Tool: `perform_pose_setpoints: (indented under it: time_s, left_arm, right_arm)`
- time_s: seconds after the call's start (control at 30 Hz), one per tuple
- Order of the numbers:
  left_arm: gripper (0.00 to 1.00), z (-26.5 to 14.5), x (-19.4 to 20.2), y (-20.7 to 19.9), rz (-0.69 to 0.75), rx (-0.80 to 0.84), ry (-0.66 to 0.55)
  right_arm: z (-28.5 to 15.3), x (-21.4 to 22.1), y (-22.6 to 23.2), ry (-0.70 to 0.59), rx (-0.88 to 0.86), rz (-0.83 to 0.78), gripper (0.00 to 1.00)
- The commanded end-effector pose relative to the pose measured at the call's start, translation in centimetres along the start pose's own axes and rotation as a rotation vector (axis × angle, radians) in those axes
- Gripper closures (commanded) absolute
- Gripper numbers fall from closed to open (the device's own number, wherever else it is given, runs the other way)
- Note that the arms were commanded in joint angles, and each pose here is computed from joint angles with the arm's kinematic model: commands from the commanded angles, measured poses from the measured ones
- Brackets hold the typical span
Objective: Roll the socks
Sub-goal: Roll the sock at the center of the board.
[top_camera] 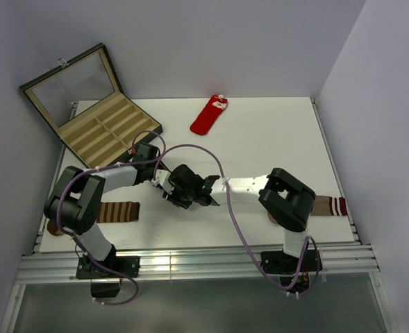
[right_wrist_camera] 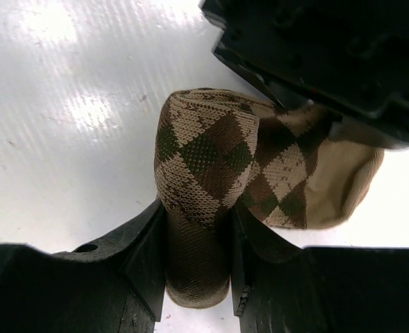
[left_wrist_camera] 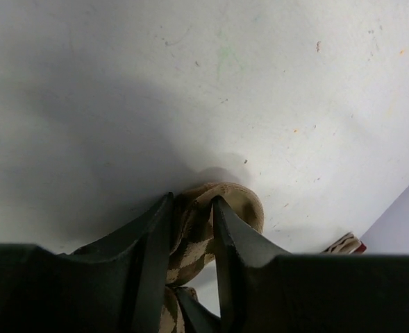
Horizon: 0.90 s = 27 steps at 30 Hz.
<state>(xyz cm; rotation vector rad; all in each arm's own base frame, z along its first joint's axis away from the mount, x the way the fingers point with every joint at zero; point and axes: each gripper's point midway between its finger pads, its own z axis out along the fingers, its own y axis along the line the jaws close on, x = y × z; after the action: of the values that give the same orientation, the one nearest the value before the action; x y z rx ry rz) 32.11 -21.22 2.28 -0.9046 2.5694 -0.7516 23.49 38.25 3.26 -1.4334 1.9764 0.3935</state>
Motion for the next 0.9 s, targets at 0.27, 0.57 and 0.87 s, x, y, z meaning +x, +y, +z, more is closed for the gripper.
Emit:
perform_pose_setpoints:
  time_s: [0.27,0.57,0.87]
  left_arm:
    - [0.57,0.3,0.0,-0.4,0.086,0.013,0.02]
    - [0.3,-2.1,-1.7,0.4,0.272,-0.044,-0.05]
    - [0.3,-2.4,-0.1,2.3,0.312,-0.063,0.04]
  right_arm:
    - [0.9,0.7,1.7,0.053,-0.075,-0.056,1.0]
    - [-0.5,0.8,2.3,0.05,-0.126,-0.111,1.0]
    - [-0.8,2.4,1.7,0.069,-0.097,-0.187,1.0]
